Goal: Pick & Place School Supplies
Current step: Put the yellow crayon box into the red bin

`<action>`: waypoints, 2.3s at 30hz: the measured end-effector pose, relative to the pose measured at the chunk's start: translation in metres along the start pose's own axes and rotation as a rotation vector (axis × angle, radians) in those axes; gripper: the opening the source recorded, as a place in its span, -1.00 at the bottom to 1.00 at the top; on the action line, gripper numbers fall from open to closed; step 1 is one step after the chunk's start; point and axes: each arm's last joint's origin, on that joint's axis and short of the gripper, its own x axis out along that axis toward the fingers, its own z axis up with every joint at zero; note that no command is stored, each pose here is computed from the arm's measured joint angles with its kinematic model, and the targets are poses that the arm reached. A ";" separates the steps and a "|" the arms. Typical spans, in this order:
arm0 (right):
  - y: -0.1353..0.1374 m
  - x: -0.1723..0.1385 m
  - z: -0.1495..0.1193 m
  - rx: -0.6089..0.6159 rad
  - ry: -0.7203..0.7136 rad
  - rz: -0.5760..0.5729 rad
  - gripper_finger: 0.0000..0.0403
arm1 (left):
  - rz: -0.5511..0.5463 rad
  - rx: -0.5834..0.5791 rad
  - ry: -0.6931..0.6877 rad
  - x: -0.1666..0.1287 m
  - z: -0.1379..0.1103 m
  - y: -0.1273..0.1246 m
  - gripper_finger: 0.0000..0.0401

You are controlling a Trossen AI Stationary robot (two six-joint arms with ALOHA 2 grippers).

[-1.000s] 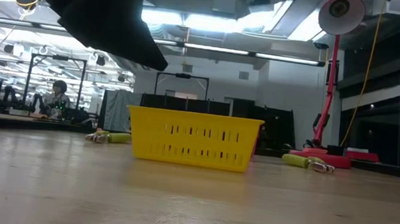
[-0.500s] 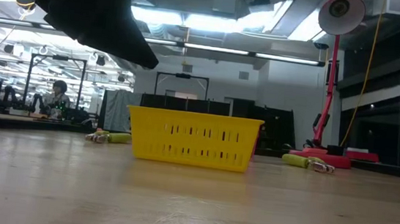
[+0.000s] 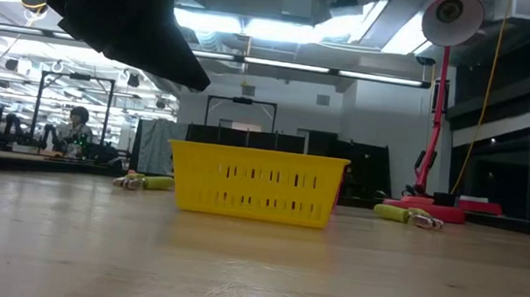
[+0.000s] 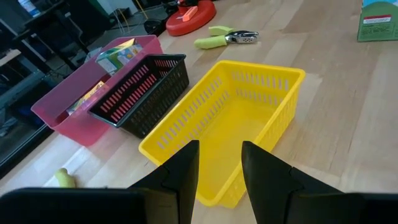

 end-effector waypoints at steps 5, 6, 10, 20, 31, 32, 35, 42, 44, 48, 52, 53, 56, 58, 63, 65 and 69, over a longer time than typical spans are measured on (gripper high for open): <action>0.003 0.006 0.000 -0.009 0.010 0.007 -0.18 | 0.000 0.005 0.000 0.000 0.000 0.000 -0.41; 0.003 0.007 0.000 -0.008 0.010 0.007 -0.18 | 0.000 0.005 -0.001 0.000 0.000 0.000 -0.41; 0.003 0.008 -0.001 -0.003 0.010 0.006 -0.18 | 0.000 0.004 -0.001 0.000 0.000 0.000 -0.41; 0.001 0.009 -0.002 0.028 0.001 0.018 -0.37 | -0.001 0.005 -0.001 0.000 0.000 0.000 -0.41; -0.003 0.011 -0.005 0.052 -0.028 0.073 -0.72 | -0.003 0.006 -0.003 -0.001 0.000 0.000 -0.42; -0.004 0.012 -0.005 0.055 -0.028 0.074 -0.73 | -0.003 0.007 -0.004 -0.002 0.000 -0.001 -0.42; -0.005 0.012 -0.006 0.059 -0.027 0.076 -0.74 | -0.005 0.007 -0.005 -0.002 -0.001 -0.001 -0.42; -0.007 0.022 -0.007 0.069 -0.028 0.106 -0.73 | -0.005 0.008 -0.005 -0.002 -0.001 -0.001 -0.42; -0.003 0.028 -0.007 0.060 -0.016 0.116 -0.73 | -0.008 0.010 -0.006 -0.003 -0.001 -0.001 -0.43; 0.001 0.033 -0.009 0.048 0.007 0.116 -0.75 | -0.008 0.009 -0.008 -0.004 -0.001 -0.001 -0.43; 0.001 0.033 -0.010 0.041 0.036 0.088 -0.89 | -0.007 0.009 -0.009 -0.004 -0.001 -0.001 -0.43; 0.001 0.033 -0.011 0.032 0.037 0.086 -0.94 | -0.007 0.009 -0.009 -0.004 -0.001 -0.001 -0.43; 0.001 0.034 -0.011 0.015 0.055 0.065 -0.96 | -0.007 0.008 -0.009 -0.004 -0.001 -0.001 -0.43; -0.001 0.035 -0.013 0.013 0.077 0.047 -0.96 | -0.007 0.004 -0.009 -0.004 -0.001 -0.001 -0.43; -0.020 0.026 -0.028 0.060 0.137 -0.079 -0.98 | -0.007 0.003 -0.010 -0.004 -0.001 -0.001 -0.43; -0.033 0.018 -0.039 0.123 0.135 -0.127 -0.99 | -0.006 0.003 -0.010 -0.004 -0.001 -0.001 -0.43; -0.061 0.002 -0.069 0.287 0.088 -0.211 -0.99 | -0.005 0.003 -0.011 -0.004 -0.001 -0.001 -0.43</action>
